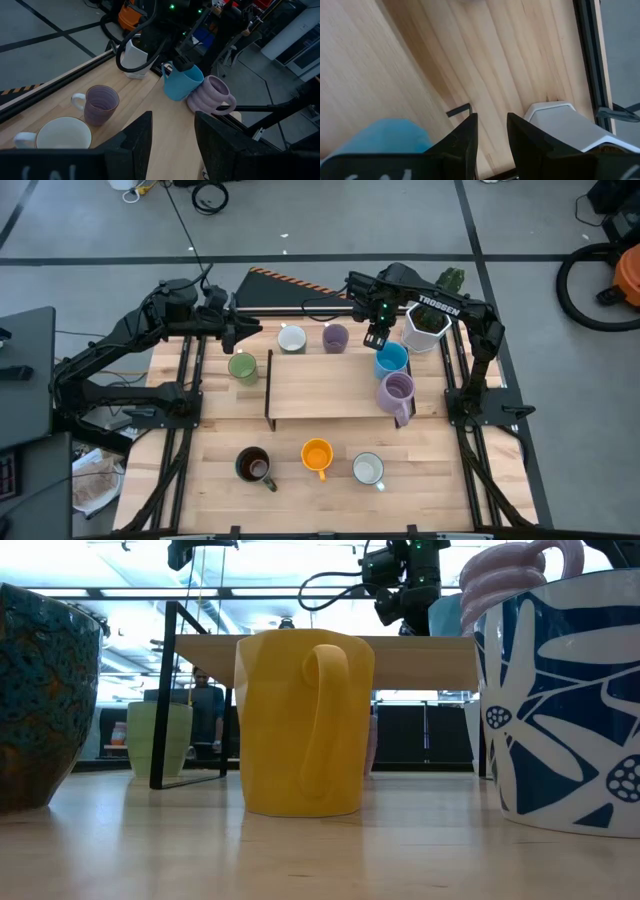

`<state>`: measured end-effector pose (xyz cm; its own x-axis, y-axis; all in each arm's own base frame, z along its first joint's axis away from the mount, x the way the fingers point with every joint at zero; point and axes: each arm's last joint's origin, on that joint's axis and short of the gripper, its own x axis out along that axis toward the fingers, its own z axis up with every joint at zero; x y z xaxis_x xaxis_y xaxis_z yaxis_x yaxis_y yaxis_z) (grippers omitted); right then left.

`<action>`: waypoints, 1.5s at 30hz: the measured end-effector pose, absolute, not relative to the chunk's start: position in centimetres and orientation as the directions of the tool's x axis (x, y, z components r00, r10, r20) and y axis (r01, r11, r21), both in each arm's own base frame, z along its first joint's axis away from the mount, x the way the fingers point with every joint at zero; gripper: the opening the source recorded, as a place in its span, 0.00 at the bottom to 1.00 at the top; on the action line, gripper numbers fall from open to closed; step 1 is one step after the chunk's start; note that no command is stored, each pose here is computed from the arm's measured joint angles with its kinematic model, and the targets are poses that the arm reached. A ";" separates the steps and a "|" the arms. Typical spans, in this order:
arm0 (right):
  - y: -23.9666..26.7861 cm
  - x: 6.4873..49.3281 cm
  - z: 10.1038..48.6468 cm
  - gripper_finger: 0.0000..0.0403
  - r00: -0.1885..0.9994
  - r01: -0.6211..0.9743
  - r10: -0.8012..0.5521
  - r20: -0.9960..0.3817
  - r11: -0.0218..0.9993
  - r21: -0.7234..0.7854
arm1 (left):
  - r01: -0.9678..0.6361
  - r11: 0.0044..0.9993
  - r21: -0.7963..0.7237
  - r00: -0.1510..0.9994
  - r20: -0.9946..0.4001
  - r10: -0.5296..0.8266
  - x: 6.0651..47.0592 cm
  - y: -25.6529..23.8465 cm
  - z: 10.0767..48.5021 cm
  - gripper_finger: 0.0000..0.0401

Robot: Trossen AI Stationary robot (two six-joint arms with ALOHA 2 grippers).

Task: Place coffee mugs
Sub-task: Put the blue mug on the shelf, then put the violet mug on the shelf

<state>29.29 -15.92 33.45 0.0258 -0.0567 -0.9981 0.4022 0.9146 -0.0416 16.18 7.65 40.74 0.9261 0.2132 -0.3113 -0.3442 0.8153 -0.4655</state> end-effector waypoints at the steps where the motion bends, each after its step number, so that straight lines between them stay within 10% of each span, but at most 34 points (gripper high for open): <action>1: -15.9 29.3 33.4 0.27 0.024 0.402 -0.061 -0.998 0.914 -0.046 | -0.344 0.816 -0.466 0.926 -0.311 0.213 16.2 7.6 40.7 0.38; 45: -15.7 29.6 34.6 0.23 0.056 0.317 -0.103 -0.993 0.945 -0.080 | -0.341 0.824 -0.452 0.926 -0.311 0.213 16.2 7.7 40.7 0.38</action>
<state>29.56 -15.68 34.63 0.0560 -0.1032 -0.9931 0.3173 0.9449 -0.0803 16.18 7.65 40.75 0.9262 0.2131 -0.3110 -0.3414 0.8239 -0.4523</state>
